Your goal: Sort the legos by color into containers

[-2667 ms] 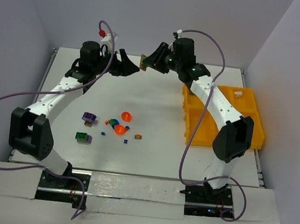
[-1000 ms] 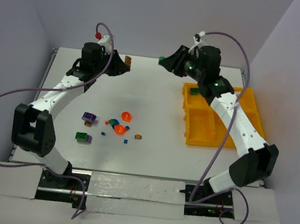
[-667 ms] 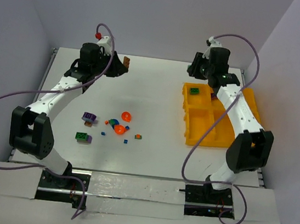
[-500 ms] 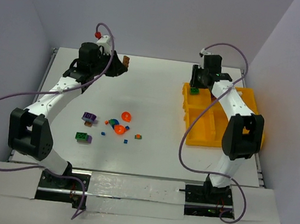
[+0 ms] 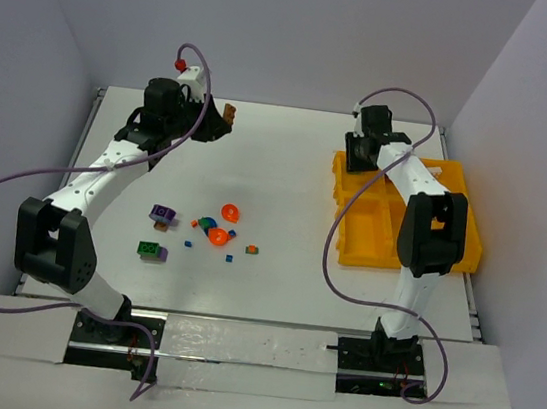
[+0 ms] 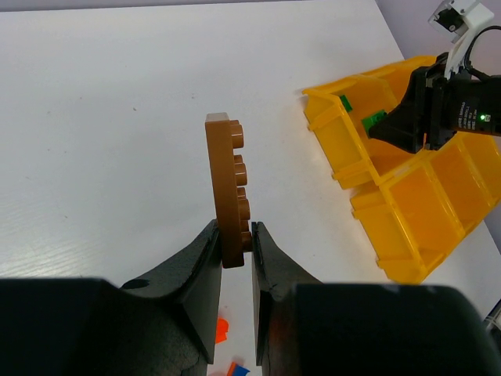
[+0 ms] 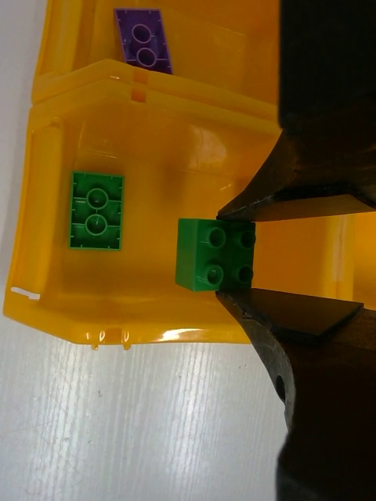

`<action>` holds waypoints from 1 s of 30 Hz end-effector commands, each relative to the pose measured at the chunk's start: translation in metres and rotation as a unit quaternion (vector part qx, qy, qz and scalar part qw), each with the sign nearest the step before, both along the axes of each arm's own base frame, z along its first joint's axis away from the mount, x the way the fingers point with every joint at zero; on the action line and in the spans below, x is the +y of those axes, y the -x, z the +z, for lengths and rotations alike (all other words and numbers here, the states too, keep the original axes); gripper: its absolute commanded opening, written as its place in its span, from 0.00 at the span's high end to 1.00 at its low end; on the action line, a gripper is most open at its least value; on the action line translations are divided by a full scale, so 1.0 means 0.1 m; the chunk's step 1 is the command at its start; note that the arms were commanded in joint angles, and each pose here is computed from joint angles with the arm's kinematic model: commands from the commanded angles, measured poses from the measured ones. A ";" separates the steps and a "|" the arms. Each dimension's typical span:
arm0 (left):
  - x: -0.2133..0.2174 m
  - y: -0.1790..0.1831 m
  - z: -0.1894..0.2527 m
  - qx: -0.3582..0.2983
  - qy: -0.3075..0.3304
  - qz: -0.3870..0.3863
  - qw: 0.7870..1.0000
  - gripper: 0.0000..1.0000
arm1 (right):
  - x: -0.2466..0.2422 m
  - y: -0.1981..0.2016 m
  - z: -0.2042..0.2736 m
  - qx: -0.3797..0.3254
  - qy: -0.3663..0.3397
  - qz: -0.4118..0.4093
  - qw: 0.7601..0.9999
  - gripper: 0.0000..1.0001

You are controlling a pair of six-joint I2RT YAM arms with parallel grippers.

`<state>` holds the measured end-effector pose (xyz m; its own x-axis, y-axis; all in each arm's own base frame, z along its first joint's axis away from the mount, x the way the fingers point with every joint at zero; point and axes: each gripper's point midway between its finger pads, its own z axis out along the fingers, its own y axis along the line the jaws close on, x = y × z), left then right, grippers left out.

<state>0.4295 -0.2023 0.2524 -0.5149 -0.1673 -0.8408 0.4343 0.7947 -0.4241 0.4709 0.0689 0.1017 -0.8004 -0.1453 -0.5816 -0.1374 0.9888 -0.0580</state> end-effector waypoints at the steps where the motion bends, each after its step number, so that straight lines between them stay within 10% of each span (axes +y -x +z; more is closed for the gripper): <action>1: 0.01 0.03 0.31 -0.039 0.003 -0.003 0.999 1.00 | -0.05 0.01 0.07 -0.003 0.015 -0.004 1.000 0.53; 7: -0.03 0.02 0.32 -0.040 0.009 -0.011 0.999 1.00 | 0.07 0.00 0.40 -0.023 -0.013 0.011 1.000 0.22; 13: -0.17 0.19 0.46 -0.068 0.032 -0.070 0.995 1.00 | 0.35 -0.06 1.30 -0.112 -0.090 0.060 0.988 0.17; 21: -0.56 0.86 0.79 -0.147 0.113 -0.263 0.947 1.00 | 1.57 0.53 2.39 -0.151 -0.369 0.275 0.875 0.16; 30: -0.82 1.39 0.92 -0.175 0.127 -0.424 0.879 0.99 | 2.18 1.18 2.66 -0.136 -0.445 0.459 0.757 0.19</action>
